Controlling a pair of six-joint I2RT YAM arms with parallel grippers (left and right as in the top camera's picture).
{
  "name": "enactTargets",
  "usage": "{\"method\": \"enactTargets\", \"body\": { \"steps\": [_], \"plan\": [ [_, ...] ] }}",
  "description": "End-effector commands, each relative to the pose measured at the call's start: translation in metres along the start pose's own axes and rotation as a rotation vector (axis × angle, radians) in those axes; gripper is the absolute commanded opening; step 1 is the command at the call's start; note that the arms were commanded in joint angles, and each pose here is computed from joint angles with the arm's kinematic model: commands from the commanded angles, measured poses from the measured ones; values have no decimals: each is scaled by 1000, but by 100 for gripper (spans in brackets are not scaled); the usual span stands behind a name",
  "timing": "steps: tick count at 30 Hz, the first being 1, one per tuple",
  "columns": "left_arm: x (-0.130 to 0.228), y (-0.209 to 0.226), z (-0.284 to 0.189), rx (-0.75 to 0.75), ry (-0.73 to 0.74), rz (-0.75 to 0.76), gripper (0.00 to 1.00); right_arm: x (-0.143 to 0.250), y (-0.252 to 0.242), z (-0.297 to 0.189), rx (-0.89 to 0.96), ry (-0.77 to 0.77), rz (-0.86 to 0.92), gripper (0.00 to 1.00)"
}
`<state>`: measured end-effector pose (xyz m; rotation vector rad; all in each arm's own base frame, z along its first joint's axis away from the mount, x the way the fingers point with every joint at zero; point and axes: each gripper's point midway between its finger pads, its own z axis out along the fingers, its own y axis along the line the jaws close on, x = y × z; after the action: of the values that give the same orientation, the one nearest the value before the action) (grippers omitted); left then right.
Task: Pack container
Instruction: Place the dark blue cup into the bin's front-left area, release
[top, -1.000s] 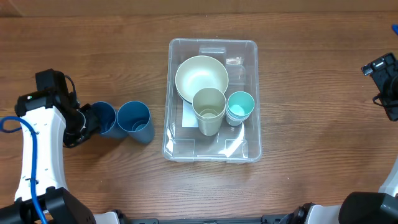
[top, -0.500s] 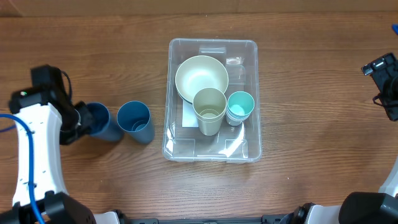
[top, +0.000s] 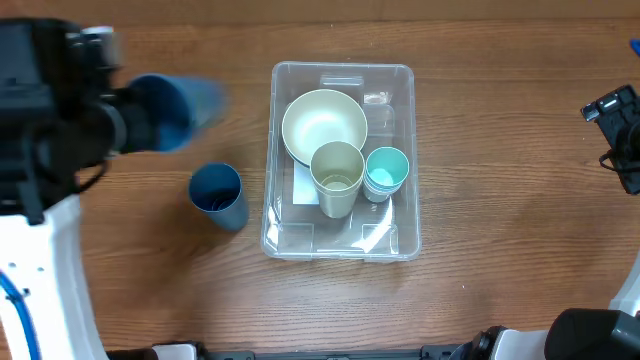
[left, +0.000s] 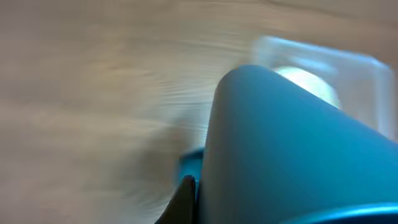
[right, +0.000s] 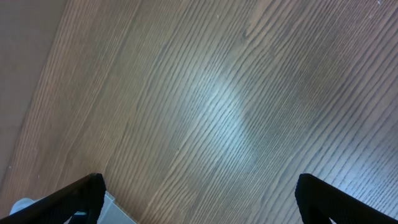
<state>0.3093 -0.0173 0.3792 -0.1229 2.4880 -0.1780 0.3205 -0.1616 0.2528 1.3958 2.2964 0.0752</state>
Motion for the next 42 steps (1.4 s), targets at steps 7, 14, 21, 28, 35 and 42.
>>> {"method": "enactTargets", "body": {
  "steps": [7,14,21,28,35,42],
  "plan": [
    [55,-108,-8,204,123,410,4,-3,1,-1,-4,-9,7,100],
    [88,-126,5,217,239,500,4,-3,1,-1,-4,-9,7,100],
    [112,-98,40,55,365,493,4,-3,1,-1,-4,-9,7,100],
    [129,-98,90,25,401,473,4,-3,1,-1,-4,-9,7,100],
    [152,-98,143,19,413,455,4,-3,1,-1,-4,-9,7,100],
    [169,-95,169,5,452,460,5,-3,1,-1,-4,-9,7,100]
  ]
}}
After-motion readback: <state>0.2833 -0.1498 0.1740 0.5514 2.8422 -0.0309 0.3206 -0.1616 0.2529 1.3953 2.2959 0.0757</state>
